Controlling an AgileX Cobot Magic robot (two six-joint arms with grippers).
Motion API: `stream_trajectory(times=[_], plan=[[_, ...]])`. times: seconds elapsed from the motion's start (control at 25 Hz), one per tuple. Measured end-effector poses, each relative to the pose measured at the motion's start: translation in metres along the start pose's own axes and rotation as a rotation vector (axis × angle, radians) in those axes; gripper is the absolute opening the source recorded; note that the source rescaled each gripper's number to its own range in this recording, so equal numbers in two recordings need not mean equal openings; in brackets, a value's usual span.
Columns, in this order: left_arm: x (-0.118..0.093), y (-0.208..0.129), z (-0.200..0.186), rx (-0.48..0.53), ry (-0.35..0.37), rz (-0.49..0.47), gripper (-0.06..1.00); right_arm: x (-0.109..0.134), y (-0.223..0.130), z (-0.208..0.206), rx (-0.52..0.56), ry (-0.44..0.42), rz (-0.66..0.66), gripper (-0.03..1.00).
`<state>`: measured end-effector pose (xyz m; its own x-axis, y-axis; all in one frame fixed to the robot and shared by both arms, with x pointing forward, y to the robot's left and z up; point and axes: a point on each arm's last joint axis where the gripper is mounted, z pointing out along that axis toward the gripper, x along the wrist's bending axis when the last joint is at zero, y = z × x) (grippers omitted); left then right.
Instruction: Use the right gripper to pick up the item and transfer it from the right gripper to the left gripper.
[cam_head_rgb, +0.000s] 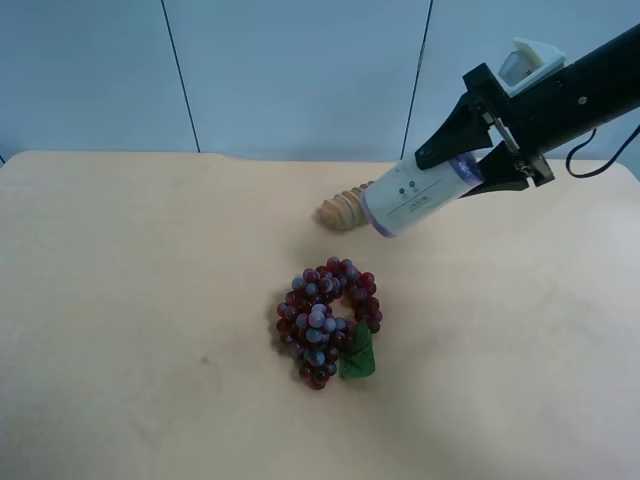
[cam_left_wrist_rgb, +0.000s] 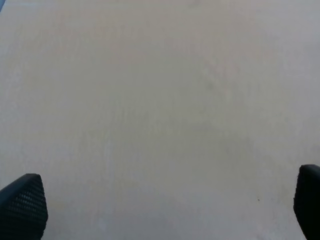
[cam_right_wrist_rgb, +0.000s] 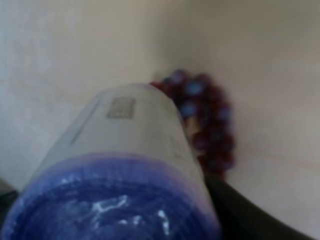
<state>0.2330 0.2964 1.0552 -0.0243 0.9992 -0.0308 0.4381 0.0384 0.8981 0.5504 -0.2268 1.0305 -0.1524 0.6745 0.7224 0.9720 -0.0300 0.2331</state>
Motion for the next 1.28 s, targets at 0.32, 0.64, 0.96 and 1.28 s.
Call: stream_trajectory(times=[0.32,0.64,0.96,1.28], plan=[[0.000,0.000,0.000,0.000,0.000,0.000,1.00,0.002,0.004,0.060,0.099,0.258,0.029,0.01],[0.000,0.000,0.000,0.000,0.000,0.000,1.00,-0.012,0.010,0.079,0.076,0.333,0.068,0.01],[0.000,0.000,0.000,0.000,0.000,0.000,1.00,-0.012,0.011,0.079,0.071,0.338,0.060,0.01],[0.000,0.000,0.000,0.000,0.000,0.000,1.00,-0.012,0.010,0.079,0.074,0.333,0.041,0.01]])
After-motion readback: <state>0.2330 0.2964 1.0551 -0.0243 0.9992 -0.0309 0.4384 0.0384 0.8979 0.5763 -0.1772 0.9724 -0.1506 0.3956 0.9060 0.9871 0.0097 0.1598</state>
